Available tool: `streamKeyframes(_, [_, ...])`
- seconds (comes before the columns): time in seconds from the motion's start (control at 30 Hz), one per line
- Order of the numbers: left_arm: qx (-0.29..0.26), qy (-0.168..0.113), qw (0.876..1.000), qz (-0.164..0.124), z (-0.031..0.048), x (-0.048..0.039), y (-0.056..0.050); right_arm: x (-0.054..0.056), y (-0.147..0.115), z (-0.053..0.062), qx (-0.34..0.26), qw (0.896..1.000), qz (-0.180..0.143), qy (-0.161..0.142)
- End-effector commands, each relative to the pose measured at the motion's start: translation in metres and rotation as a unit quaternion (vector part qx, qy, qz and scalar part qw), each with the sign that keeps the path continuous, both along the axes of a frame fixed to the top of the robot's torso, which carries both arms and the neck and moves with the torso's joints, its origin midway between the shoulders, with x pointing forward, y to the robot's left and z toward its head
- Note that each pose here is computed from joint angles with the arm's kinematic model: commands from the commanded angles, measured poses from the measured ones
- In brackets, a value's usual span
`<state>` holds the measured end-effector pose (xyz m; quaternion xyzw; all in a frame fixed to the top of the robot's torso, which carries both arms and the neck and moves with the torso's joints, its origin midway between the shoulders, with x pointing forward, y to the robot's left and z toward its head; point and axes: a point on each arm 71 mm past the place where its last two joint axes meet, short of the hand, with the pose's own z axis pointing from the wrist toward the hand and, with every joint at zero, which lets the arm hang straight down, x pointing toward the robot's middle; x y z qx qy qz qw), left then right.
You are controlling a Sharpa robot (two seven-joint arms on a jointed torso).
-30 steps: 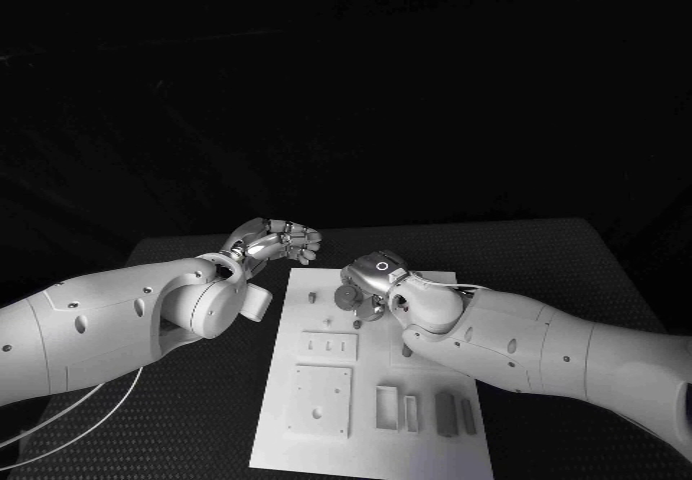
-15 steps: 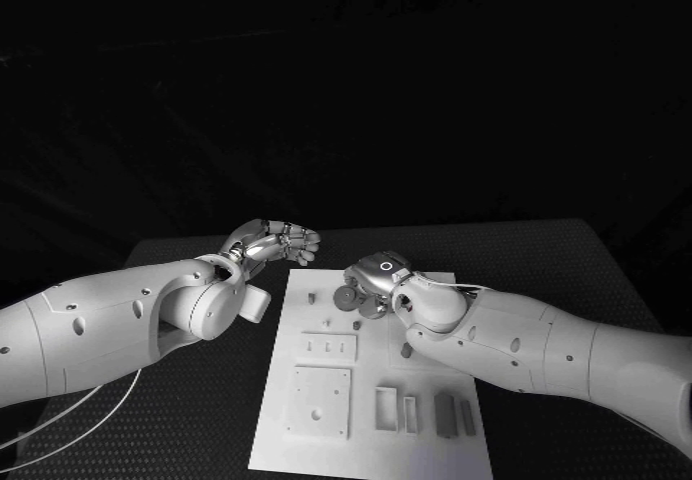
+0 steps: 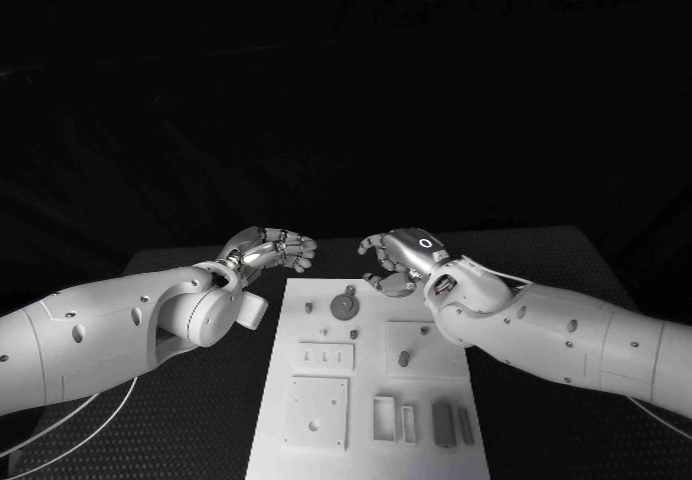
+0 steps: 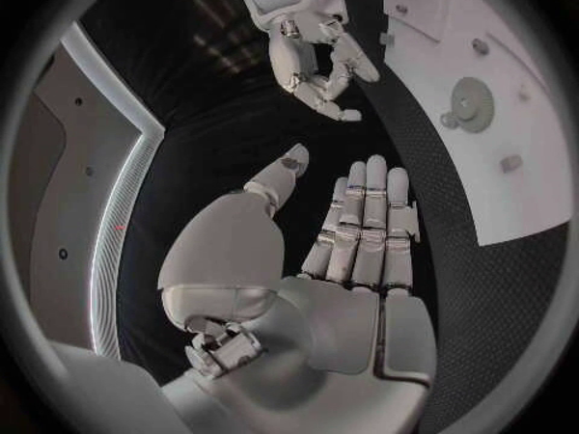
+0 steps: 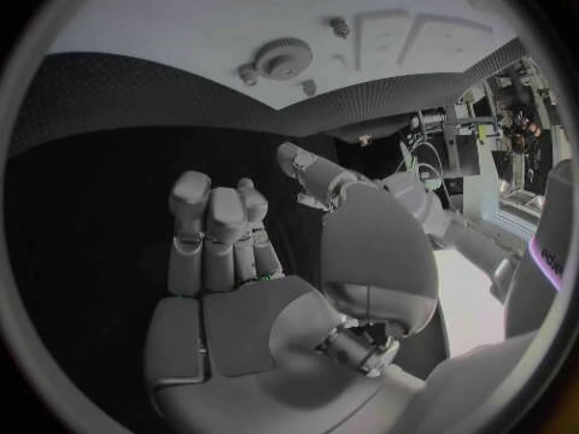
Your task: Assemble the parts on the task board
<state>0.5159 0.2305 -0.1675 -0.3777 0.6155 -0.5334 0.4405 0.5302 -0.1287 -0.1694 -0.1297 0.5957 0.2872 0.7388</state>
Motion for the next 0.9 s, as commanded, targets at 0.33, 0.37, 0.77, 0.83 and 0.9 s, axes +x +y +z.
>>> streamKeyframes(0.33, [0.001, -0.011, 1.0, 0.011, -0.0009, 0.0092, 0.014, 0.012, -0.106, 0.007, 0.109, 0.981, -0.001, 0.163])
streamKeyframes(0.37, [0.002, -0.011, 1.0, 0.012, -0.0009, 0.0095, 0.015, 0.014, -0.112, 0.006, 0.105, 0.98, -0.006, 0.17])
streamKeyframes(0.77, [0.0, -0.007, 1.0, 0.007, -0.0048, 0.0093, 0.012, 0.022, -0.16, -0.037, 0.074, 0.968, -0.065, 0.231])
streamKeyframes(0.83, [0.0, -0.006, 1.0, 0.007, -0.0059, 0.0092, 0.013, 0.022, -0.16, -0.045, 0.072, 0.967, -0.067, 0.236])
streamKeyframes(0.9, [0.0, -0.004, 1.0, 0.006, -0.0069, 0.0089, 0.013, 0.022, -0.159, -0.052, 0.071, 0.966, -0.068, 0.241])
